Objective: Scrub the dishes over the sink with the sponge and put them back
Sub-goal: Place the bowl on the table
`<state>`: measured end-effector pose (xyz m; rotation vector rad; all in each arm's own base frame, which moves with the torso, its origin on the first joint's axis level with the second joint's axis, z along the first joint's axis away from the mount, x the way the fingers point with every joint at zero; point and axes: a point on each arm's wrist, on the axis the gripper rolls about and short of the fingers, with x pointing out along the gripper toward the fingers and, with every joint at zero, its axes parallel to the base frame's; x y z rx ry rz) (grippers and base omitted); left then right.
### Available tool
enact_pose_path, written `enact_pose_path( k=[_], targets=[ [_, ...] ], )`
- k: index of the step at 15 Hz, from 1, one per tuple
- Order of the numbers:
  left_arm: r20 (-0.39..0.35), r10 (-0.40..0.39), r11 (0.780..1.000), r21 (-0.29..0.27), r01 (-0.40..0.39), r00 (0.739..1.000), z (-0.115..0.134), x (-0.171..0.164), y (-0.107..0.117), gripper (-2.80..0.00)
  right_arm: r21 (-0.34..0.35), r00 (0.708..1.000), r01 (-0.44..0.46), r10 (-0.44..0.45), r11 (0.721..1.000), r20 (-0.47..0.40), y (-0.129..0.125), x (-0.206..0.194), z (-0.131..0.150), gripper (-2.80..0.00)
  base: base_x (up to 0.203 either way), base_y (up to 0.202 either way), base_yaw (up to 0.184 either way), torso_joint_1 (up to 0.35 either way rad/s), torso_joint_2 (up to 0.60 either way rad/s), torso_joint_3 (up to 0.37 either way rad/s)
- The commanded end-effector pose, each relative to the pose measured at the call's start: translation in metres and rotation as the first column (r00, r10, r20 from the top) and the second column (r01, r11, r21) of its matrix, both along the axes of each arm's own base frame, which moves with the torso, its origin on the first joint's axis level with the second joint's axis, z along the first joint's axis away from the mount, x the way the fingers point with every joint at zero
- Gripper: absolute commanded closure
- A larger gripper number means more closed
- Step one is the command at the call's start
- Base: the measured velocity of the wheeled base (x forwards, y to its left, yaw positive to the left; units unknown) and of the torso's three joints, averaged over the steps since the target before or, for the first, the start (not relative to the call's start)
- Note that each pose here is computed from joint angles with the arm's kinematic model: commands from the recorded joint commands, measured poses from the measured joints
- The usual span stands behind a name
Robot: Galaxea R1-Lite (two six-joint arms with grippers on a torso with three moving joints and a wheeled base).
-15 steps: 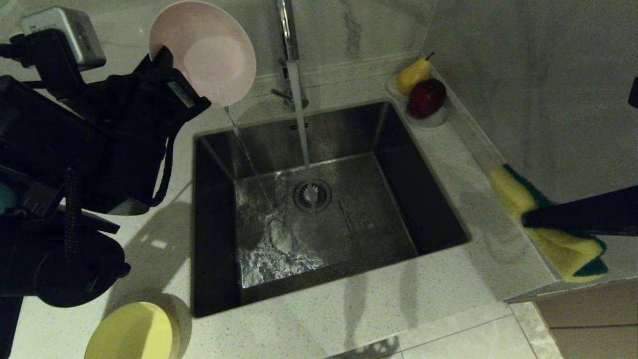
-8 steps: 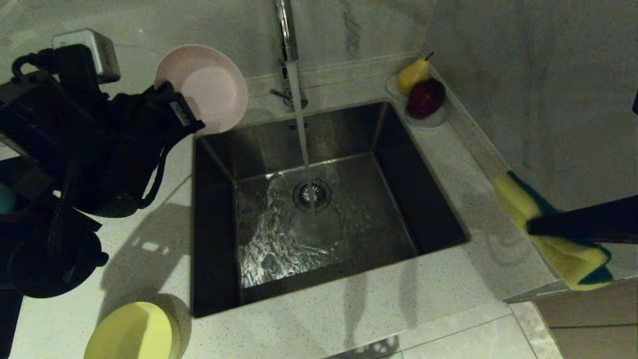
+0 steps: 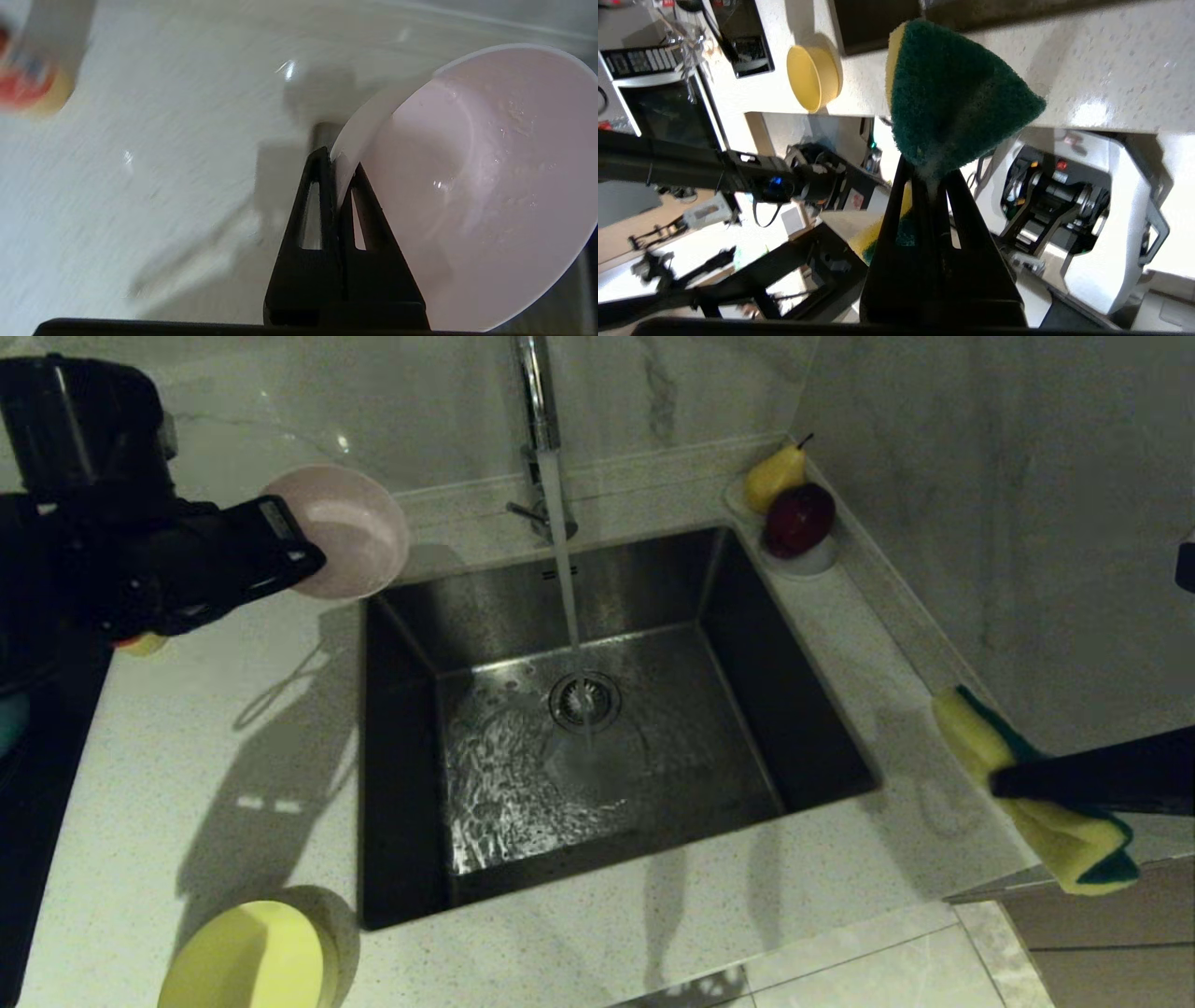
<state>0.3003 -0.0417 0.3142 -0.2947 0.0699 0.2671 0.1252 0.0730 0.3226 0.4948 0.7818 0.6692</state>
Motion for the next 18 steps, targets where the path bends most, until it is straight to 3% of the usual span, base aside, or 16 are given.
enact_pose_path(
  k=[1, 4, 9, 11, 18],
  targets=[
    [-0.156, 0.086, 0.992, -0.076, -0.099, 0.984, 0.008, -0.003, 0.033, 0.00, -0.003, 0.999, -0.012, 0.012, 1.000, -0.034, -0.001, -0.002, -0.008, 0.00, 0.000, 0.000, 0.000, 0.000, 0.00, 0.000],
    [-0.224, 0.179, 0.966, -0.146, -0.214, 0.958, 0.000, -0.005, 0.064, 0.00, -0.005, 0.999, 0.012, -0.012, 1.000, -0.044, -0.003, 0.002, -0.015, 0.00, 0.000, 0.000, 0.000, 0.000, 0.00, 0.000],
    [-0.290, 0.264, 0.880, -0.319, -0.352, 0.920, -0.019, -0.002, 0.115, 0.00, 0.009, 0.999, 0.023, -0.023, 1.000, -0.026, -0.006, 0.003, -0.013, 0.00, 0.000, 0.000, 0.000, 0.000, 0.00, 0.000],
    [-0.311, 0.276, 0.859, -0.344, -0.378, 0.910, -0.027, 0.002, 0.129, 0.00, 0.008, 0.999, 0.024, -0.024, 1.000, -0.029, -0.006, 0.004, -0.014, 0.00, 0.000, 0.000, 0.000, 0.000, 0.00, 0.000],
    [-0.412, 0.369, 0.769, -0.368, -0.523, 0.833, -0.067, 0.018, 0.175, 0.00, 0.005, 0.999, 0.027, -0.026, 1.000, -0.034, -0.006, 0.005, -0.015, 0.00, 0.000, 0.000, 0.000, 0.000, 0.00, 0.000]
  ],
)
